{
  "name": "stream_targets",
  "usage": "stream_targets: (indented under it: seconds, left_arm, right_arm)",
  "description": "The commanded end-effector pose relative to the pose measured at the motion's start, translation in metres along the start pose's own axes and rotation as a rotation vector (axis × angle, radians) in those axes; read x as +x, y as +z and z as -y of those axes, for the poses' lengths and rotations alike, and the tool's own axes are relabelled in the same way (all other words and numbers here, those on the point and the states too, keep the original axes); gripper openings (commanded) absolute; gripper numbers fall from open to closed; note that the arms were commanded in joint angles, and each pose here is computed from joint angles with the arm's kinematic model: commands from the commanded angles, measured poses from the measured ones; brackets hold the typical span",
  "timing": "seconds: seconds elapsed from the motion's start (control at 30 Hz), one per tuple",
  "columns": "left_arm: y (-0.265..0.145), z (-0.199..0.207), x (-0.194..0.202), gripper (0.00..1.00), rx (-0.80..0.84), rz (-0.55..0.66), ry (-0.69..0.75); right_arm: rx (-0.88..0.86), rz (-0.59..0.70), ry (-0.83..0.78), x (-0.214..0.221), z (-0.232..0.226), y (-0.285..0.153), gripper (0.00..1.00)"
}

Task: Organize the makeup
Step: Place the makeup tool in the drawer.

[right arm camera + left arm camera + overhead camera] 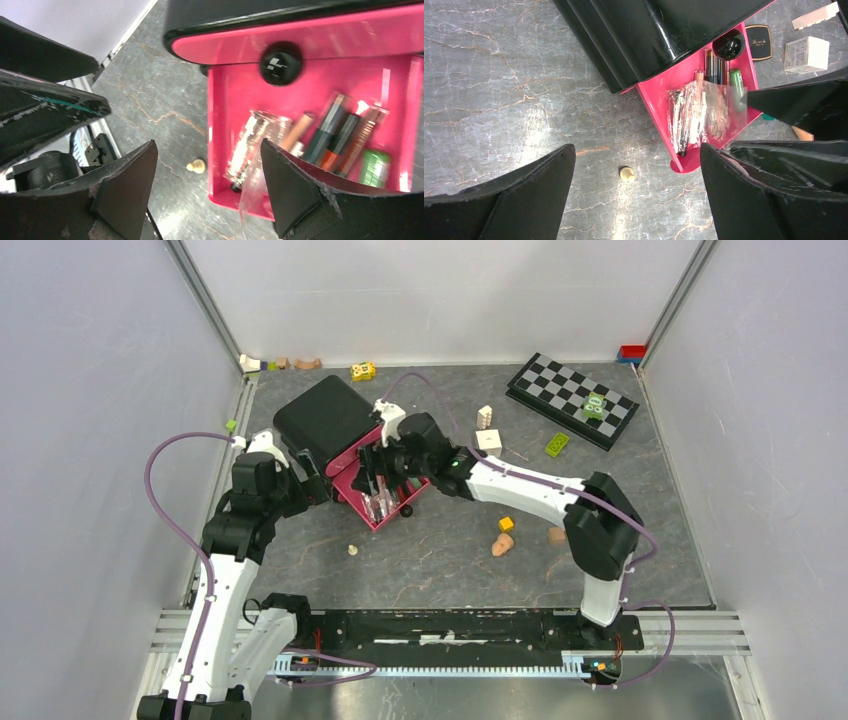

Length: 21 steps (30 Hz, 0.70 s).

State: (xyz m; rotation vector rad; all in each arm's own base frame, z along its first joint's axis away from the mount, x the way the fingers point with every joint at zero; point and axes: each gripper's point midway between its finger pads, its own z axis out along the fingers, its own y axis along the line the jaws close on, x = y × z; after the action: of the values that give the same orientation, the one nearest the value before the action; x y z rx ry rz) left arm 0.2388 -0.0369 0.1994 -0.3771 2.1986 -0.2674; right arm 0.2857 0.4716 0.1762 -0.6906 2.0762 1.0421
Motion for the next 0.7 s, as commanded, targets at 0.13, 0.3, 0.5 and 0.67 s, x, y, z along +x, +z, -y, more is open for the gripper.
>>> stream_targets:
  seconds: [0.13, 0.3, 0.5, 0.67]
  left_arm:
    - [-0.003, 0.006, -0.007, 1.0, 0.03, 0.029, 0.014]
    - [-0.002, 0.006, -0.007, 1.0, 0.03, 0.029, 0.014]
    - [-0.003, 0.006, -0.007, 1.0, 0.031, 0.032, 0.014]
    - [-0.003, 0.006, -0.007, 1.0, 0.031, 0.031, 0.014]
  right_arm:
    - [0.114, 0.048, 0.035, 0.007, 0.054, -0.035, 0.82]
    - [0.111, 0.042, 0.041, 0.013, 0.06, -0.04, 0.81]
    - [0.093, 0.043, 0.033, 0.014, 0.058, -0.038, 0.71]
    - [0.008, 0.069, 0.031, 0.007, 0.042, -0.036, 0.36]
